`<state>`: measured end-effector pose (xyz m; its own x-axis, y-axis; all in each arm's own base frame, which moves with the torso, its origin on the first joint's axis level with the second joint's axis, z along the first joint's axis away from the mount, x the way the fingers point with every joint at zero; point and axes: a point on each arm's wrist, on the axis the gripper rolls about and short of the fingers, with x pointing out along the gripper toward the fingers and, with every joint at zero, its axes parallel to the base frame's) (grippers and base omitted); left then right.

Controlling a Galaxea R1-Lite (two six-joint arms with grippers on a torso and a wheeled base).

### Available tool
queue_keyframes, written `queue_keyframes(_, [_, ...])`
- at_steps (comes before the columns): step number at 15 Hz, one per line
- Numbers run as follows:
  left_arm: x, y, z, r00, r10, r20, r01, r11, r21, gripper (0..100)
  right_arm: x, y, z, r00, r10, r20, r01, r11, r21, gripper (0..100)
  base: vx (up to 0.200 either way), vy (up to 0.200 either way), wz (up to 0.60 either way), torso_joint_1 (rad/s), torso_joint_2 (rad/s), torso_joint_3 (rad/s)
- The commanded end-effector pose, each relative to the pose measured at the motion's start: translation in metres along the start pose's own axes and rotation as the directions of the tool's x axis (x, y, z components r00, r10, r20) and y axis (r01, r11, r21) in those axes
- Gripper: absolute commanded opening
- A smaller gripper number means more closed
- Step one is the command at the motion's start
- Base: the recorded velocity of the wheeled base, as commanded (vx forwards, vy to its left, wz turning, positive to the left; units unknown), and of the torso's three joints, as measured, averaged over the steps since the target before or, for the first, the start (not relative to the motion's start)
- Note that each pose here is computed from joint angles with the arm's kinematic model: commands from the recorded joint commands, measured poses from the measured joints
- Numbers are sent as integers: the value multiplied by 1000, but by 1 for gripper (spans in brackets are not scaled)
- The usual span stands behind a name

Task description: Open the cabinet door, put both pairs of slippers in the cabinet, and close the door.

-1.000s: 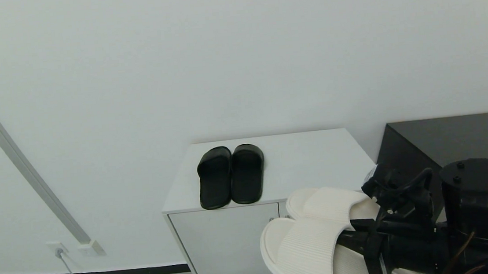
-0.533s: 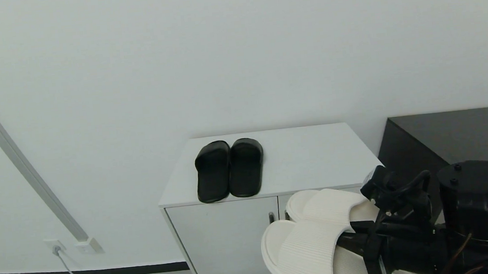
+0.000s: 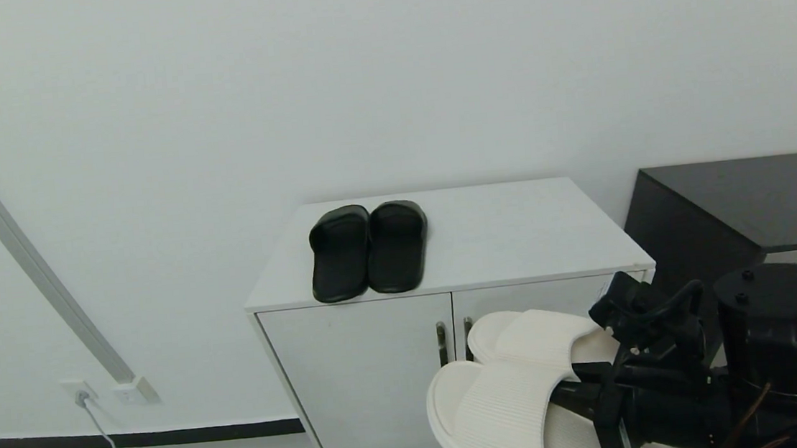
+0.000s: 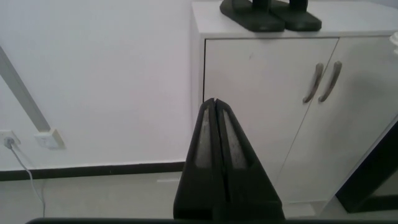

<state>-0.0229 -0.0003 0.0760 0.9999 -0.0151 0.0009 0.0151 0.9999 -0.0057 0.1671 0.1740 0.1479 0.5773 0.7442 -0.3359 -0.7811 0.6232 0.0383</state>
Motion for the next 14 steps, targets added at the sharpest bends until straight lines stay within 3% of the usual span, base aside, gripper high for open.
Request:
queue_keyframes(1, [0, 0, 0, 1000, 0, -1, 0, 1000, 0, 0, 0, 0, 0, 1000, 1, 0, -1, 1000, 0, 0, 0, 0, 0, -237, 564, 315])
queue_keyframes(2, [0, 0, 0, 1000, 0, -1, 0, 1000, 0, 0, 1, 0, 0, 1000, 2, -2, -2, 1000, 0, 0, 0, 0, 0, -212, 549, 325])
queue_keyframes(3, [0, 0, 0, 1000, 0, -1, 0, 1000, 0, 100, 1, 0, -1, 1000, 2, -4, -2, 1000, 0, 0, 0, 0, 0, -222, 549, 310])
queue_keyframes(14, [0, 0, 0, 1000, 0, -1, 0, 1000, 0, 100, 5, 1, -11, 999, 10, -39, -9, 1000, 3, 0, 0, 0, 0, -188, 513, 317])
